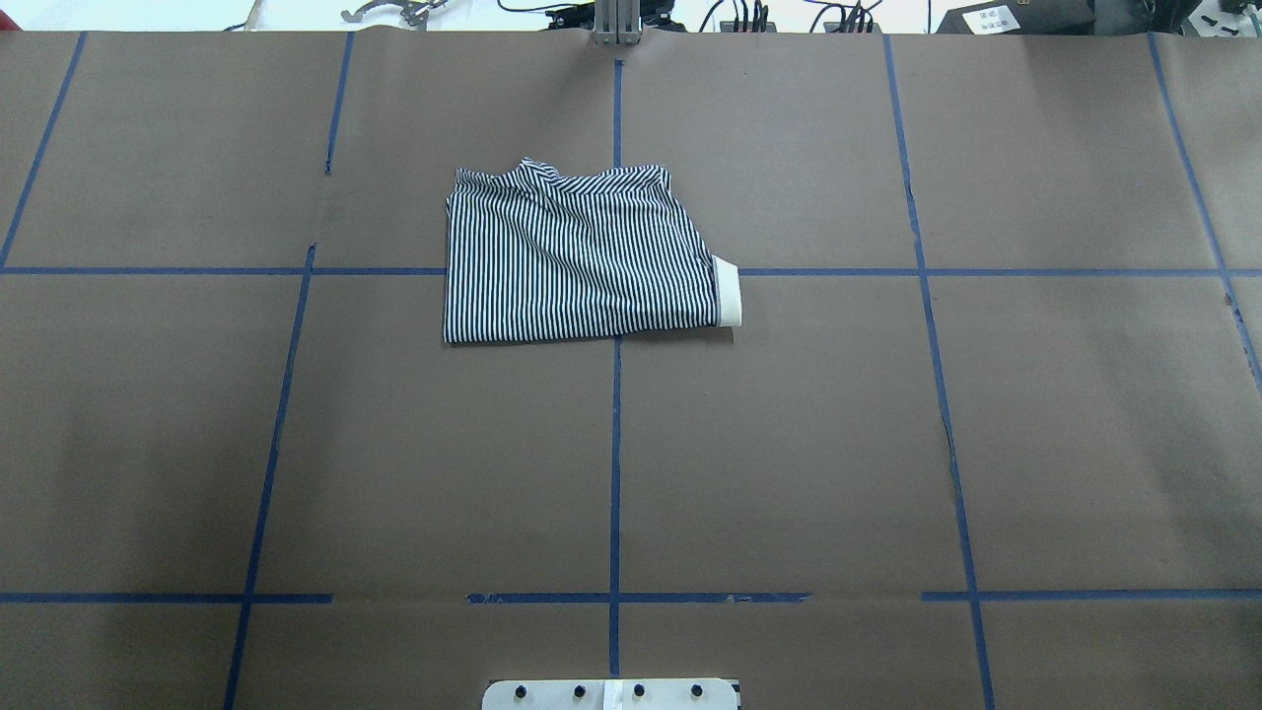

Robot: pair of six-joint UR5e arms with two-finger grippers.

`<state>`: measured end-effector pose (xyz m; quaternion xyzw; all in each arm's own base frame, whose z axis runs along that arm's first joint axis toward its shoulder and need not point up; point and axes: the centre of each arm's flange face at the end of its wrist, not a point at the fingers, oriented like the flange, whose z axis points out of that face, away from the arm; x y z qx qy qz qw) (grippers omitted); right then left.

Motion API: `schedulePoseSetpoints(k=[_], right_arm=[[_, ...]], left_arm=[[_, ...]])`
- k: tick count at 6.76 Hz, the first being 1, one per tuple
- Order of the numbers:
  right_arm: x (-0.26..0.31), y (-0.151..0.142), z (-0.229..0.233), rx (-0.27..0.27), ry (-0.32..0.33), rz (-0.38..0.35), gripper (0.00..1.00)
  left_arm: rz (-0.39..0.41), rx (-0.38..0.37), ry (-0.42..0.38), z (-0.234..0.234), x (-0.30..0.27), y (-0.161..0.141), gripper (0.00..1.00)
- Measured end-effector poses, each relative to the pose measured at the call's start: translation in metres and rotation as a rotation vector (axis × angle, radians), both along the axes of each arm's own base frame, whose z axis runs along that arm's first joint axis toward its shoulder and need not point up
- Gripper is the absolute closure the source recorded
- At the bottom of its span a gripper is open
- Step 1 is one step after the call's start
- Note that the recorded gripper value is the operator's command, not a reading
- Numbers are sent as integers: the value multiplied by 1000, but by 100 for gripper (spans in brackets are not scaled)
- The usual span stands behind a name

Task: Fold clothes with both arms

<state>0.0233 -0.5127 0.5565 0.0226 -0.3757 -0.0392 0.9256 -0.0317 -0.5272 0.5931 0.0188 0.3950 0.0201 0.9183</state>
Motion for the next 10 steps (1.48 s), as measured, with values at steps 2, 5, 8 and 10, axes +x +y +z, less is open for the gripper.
schedulePoseSetpoints(k=[2,5,8,10], right_arm=[[0,1,-1,2,-3,0,0],[0,1,-1,3,-1,0,0],[0,3,2,-2,-1,-1,0],[0,8,8,-13,0,-2,0]], left_arm=[[0,4,1,-2,0,0,0],[-4,19,6,-13,0,0,0],[-5,79,9,-44,1,-1,0],[-2,93,11,-50,2,-1,0]])
